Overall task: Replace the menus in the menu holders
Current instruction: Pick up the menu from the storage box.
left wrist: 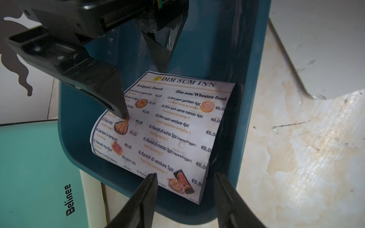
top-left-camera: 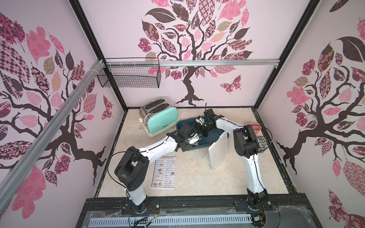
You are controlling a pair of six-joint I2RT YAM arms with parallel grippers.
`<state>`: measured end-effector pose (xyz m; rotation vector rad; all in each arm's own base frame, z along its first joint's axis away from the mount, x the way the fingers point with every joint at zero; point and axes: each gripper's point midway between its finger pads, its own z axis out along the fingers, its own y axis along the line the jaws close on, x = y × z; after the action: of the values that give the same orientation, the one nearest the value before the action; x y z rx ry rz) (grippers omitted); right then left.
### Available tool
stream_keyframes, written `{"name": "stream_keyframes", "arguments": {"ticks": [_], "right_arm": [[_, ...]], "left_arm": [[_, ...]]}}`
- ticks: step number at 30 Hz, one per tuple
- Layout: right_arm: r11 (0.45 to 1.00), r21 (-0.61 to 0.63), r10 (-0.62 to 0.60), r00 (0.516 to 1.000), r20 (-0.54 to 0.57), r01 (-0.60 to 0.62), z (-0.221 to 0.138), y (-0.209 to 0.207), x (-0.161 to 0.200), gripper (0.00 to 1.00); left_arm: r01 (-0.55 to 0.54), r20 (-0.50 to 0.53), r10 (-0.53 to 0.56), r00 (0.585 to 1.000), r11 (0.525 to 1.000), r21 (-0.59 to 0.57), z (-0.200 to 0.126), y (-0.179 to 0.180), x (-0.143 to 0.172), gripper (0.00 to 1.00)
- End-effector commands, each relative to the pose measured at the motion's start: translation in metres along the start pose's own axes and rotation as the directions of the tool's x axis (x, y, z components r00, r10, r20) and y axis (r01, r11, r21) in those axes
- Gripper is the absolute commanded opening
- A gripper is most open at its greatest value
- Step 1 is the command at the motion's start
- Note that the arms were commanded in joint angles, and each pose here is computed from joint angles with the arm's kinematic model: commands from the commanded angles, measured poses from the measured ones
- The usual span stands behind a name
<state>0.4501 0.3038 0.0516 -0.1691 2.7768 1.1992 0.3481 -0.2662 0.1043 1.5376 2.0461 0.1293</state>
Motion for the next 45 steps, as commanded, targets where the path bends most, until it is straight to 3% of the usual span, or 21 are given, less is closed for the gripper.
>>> {"name": "stream_keyframes", "arguments": {"ticks": [1, 9, 18, 24, 28, 35, 45], "right_arm": [[0.991, 0.096, 0.107, 0.990, -0.093, -0.098, 0.018, -0.037, 0.030, 0.94], [0.991, 0.091, 0.104, 0.990, -0.092, -0.096, 0.017, -0.035, 0.028, 0.94], [0.991, 0.095, 0.099, 0.991, -0.089, -0.090, 0.016, -0.034, 0.026, 0.94], [0.992, 0.082, 0.105, 0.991, -0.088, -0.098, 0.013, -0.029, 0.024, 0.95], [0.990, 0.055, 0.134, 0.989, -0.067, -0.130, 0.005, -0.022, 0.016, 0.98], [0.982, 0.005, 0.187, 0.980, 0.068, -0.188, -0.042, -0.006, -0.022, 1.00], [0.959, -0.045, 0.280, 0.904, 0.324, -0.280, -0.144, 0.018, -0.065, 1.00]], "left_arm": [[-0.029, -0.005, 0.029, 1.000, 1.000, -0.006, 0.006, 0.001, -0.003, 0.52], [-0.040, -0.010, 0.040, 0.999, 0.998, -0.051, 0.010, 0.004, 0.001, 0.53], [-0.050, -0.017, 0.048, 0.999, 0.992, -0.117, 0.015, 0.008, 0.005, 0.47], [-0.061, -0.012, 0.060, 0.998, 0.989, -0.137, 0.015, 0.006, 0.007, 0.36], [-0.052, -0.009, 0.051, 0.999, 0.987, -0.153, 0.015, 0.008, 0.006, 0.22], [-0.043, 0.017, 0.049, 0.999, 0.967, -0.253, 0.008, 0.026, 0.000, 0.00], [0.138, 0.180, -0.072, 0.981, 0.911, -0.389, -0.022, 0.066, -0.032, 0.00]]}}
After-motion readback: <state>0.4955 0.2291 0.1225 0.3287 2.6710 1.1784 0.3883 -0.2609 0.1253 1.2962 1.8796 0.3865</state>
